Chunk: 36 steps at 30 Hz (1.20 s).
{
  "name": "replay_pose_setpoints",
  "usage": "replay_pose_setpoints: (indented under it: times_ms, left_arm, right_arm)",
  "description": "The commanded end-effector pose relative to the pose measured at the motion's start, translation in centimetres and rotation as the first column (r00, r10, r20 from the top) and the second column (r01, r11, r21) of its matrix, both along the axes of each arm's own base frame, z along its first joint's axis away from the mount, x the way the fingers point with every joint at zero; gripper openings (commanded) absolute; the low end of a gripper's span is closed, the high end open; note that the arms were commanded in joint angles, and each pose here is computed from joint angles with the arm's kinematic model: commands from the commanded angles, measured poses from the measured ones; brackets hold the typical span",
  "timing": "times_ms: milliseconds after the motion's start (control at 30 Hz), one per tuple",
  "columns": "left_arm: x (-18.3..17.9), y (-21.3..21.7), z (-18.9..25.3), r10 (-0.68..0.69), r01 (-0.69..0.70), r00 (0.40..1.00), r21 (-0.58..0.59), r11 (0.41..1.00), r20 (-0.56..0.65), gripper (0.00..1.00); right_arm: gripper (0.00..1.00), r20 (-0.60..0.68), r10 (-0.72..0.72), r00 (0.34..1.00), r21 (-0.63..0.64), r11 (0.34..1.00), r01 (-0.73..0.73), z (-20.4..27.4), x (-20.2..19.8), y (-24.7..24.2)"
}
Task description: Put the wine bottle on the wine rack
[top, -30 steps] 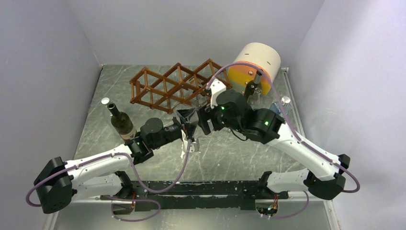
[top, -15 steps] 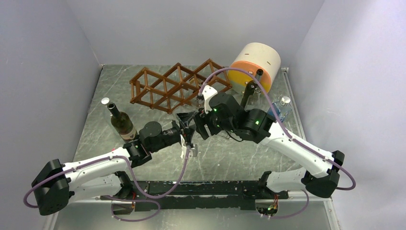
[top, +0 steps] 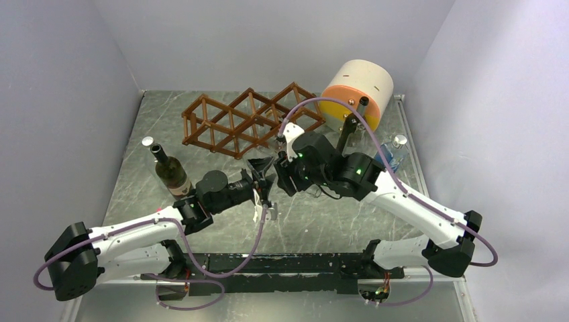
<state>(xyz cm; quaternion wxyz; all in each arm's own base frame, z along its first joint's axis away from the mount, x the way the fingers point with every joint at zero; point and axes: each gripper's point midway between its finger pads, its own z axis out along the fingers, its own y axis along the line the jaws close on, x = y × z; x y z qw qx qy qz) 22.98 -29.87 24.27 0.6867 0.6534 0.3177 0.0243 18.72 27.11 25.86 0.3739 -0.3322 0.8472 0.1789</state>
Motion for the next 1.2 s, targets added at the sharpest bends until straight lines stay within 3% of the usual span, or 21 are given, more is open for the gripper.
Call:
replay_pose_setpoints:
  times_ms: [0,133,200,267,300,333,600,733,800,867,1000,1167]
  left_arm:
    - [0.8,0.3,5.1,0.056,-0.048,0.998,-0.178,0.983,0.04,0.18]
    - [1.2,0.9,5.8,0.098,-0.093,0.995,-0.228,0.969,0.009,0.37]
    - [1.3,1.0,5.6,0.104,-0.104,0.994,-0.233,0.967,-0.013,0.5]
    - [1.3,1.0,5.1,0.101,-0.109,0.994,-0.234,0.966,-0.045,0.6]
    - [1.2,1.1,5.0,0.099,-0.109,0.994,-0.236,0.966,-0.055,0.82]
    - [1.1,1.2,5.0,0.099,-0.114,0.992,-0.245,0.963,-0.072,0.92]
    - [-0.2,3.3,5.2,0.099,-0.145,0.98,-0.284,0.948,-0.172,0.92]
    - [-1.1,4.6,7.3,0.089,-0.194,0.956,-0.377,0.906,-0.28,0.89]
    - [-1.4,5.8,9.1,0.077,-0.24,0.935,-0.455,0.857,-0.347,0.91]
    - [-1.4,7.3,11.3,0.071,-0.302,0.913,-0.55,0.779,-0.401,1.0]
    - [-0.6,8.9,15.0,0.042,-0.405,0.873,-0.671,0.621,-0.487,0.99]
    - [1.4,8.6,16.8,0.027,-0.598,0.734,-0.628,0.498,-0.678,0.99]
  right_arm:
    - [0.44,-0.046,0.022,0.999,-0.021,1.0,-0.023,-1.0,-0.6,0.3]
    - [0.11,-0.03,-0.001,1.0,-0.025,1.0,0.0,-0.9,-0.1,0.2]
    - [0.0,-0.001,-0.027,1.0,-0.006,1.0,0.027,-0.3,0.4,0.2]
    - [0.0,0.034,-0.062,0.998,0.017,0.998,0.061,0.5,1.1,0.1]
    - [0.0,0.051,-0.08,0.995,0.033,0.996,0.079,0.9,1.5,0.1]
    - [0.0,0.069,-0.104,0.992,0.047,0.994,0.101,1.4,1.8,-0.1]
    - [0.0,0.138,-0.266,0.954,0.184,0.953,0.239,4.1,4.1,-0.3]
    - [0.0,0.121,-0.301,0.946,0.195,0.942,0.275,3.5,4.6,0.2]
    - [0.0,0.111,-0.305,0.946,0.217,0.936,0.276,3.3,4.8,0.8]
    - [0.0,0.094,-0.294,0.951,0.231,0.936,0.266,2.5,4.7,1.5]
    - [0.0,0.069,-0.282,0.957,0.27,0.929,0.254,1.0,4.8,2.8]
    - [0.0,0.045,-0.301,0.953,0.321,0.907,0.272,-1.0,5.1,3.8]
